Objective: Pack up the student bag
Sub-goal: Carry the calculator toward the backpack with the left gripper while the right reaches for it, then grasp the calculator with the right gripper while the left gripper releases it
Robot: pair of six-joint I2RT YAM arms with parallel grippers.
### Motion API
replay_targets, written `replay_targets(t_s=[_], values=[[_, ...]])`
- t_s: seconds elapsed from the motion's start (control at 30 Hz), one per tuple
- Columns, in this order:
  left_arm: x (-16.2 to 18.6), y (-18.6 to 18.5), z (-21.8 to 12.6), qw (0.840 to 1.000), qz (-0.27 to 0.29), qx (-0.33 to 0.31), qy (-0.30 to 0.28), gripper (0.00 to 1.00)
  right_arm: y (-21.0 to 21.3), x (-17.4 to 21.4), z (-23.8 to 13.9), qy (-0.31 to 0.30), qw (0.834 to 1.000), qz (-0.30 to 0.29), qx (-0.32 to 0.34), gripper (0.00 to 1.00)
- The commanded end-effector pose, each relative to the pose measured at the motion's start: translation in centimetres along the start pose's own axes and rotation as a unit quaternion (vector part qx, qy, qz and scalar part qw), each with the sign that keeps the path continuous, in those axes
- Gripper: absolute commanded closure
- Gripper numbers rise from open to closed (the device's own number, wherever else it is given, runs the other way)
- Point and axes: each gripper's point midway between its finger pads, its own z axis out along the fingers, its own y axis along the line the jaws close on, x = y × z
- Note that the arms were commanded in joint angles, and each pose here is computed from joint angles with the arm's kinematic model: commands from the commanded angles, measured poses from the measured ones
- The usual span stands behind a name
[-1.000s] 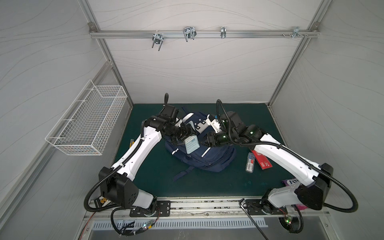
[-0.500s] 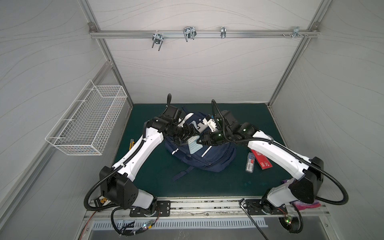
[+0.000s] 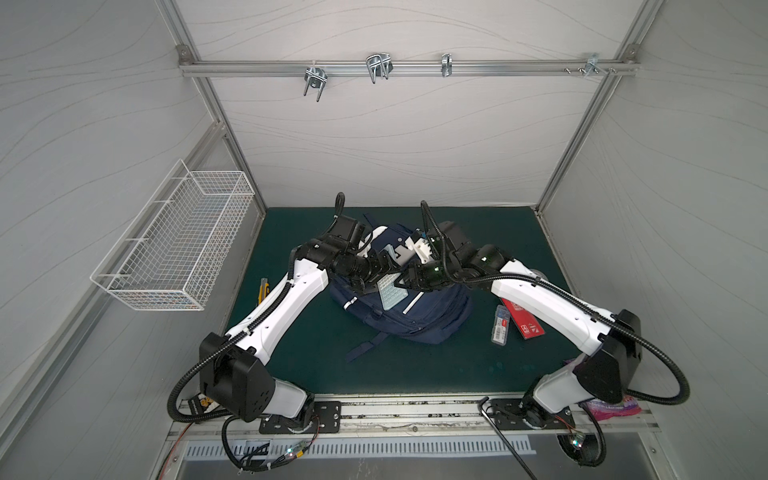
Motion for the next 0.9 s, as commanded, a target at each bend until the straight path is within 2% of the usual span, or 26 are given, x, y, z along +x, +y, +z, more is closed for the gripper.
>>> replay_targets(t_s=[0.0,0.27,0.4,0.5,0.57,0.67,0.73,0.77,0.8,0.87], values=[[0.0,-2.6,-0.9,0.998,0.021,0.049,-0.011,0.57,0.4,0.1,0.4,0.002,1.0,0.001,-0.01,0.74],[0.1,-2.5,-0.8,0.998,0.019,0.052,-0.01,0.57,0.4,0.1,0.7,0.007,1.0,0.007,-0.015,0.74],[0.1,-2.4,-0.7,0.998,0.018,0.054,-0.011,0.56,0.3,0.1,0.7,0.006,1.0,0.008,-0.014,0.8],[0.1,-2.4,-0.6,0.998,0.019,0.053,-0.012,0.52,0.2,0.1,0.6,0.002,1.0,0.009,-0.013,0.87],[0.0,-2.4,-0.7,0.998,0.019,0.053,-0.015,0.47,0.2,0.1,0.4,-0.001,1.0,0.009,-0.012,0.9],[-0.2,-2.4,-0.8,0.998,0.023,0.053,-0.022,0.32,0.1,0.1,0.2,-0.003,1.0,0.009,-0.01,0.95],[-0.4,-2.5,-1.1,0.998,0.031,0.05,-0.03,0.19,0.0,0.2,0.0,-0.005,1.0,0.01,-0.007,0.98],[-0.5,-2.5,-1.3,0.998,0.037,0.047,-0.036,0.04,-0.2,0.1,-0.2,-0.008,1.0,0.011,-0.005,0.99],[-0.7,-2.7,-1.6,0.997,0.044,0.045,-0.042,0.01,-0.3,0.1,-0.4,-0.01,1.0,0.011,-0.003,1.0],[-0.9,-3.0,-2.1,0.996,0.057,0.042,-0.05,0.01,-0.5,0.2,-0.7,-0.014,1.0,0.012,0.0,1.0]])
